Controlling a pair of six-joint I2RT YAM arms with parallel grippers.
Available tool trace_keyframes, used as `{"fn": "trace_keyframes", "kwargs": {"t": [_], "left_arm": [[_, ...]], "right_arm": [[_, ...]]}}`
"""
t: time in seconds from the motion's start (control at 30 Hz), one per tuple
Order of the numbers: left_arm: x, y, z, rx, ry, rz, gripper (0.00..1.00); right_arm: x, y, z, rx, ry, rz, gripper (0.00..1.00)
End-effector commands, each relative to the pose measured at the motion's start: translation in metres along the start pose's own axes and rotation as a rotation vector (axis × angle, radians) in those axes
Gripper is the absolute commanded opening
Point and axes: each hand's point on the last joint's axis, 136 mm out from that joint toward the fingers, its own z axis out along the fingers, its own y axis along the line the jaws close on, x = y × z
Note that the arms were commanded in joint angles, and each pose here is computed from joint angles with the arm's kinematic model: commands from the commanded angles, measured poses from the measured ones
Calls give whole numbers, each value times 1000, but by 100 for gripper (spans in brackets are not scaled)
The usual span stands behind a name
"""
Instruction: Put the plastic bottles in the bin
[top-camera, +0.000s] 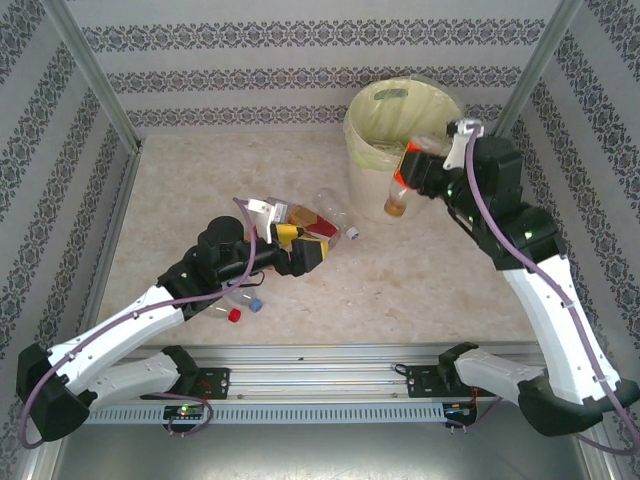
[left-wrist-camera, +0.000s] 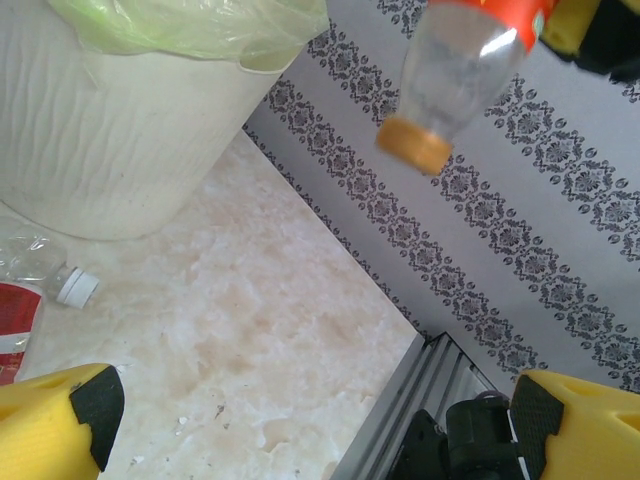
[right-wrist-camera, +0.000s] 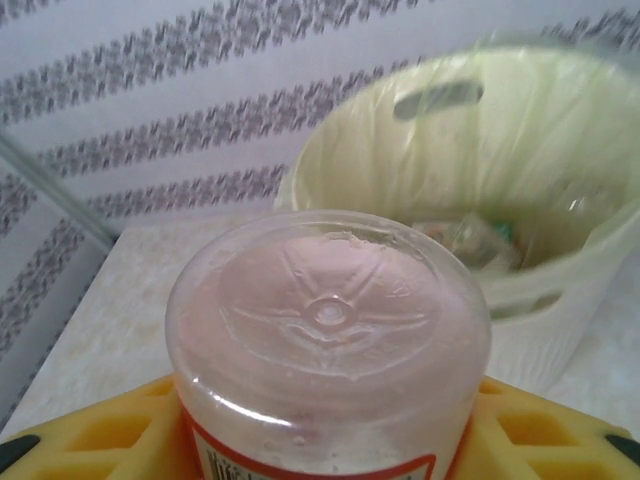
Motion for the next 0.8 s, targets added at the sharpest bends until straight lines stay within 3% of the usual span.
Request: {"fn": "trace_keyframes", "kwargs": {"t": [0.0,0.4,0.77], "left_arm": [[1,1,-6,-20,-7,31,100],[6,14,-3,-81,23,23,100],[11,40,-7,-229,65,5,100]], "right_arm": [[-39,-5,4,60,-86,-72,54],[-117,-23,60,116,-181,-62,52],[-112,-71,130,192,-82,-52,52]]}}
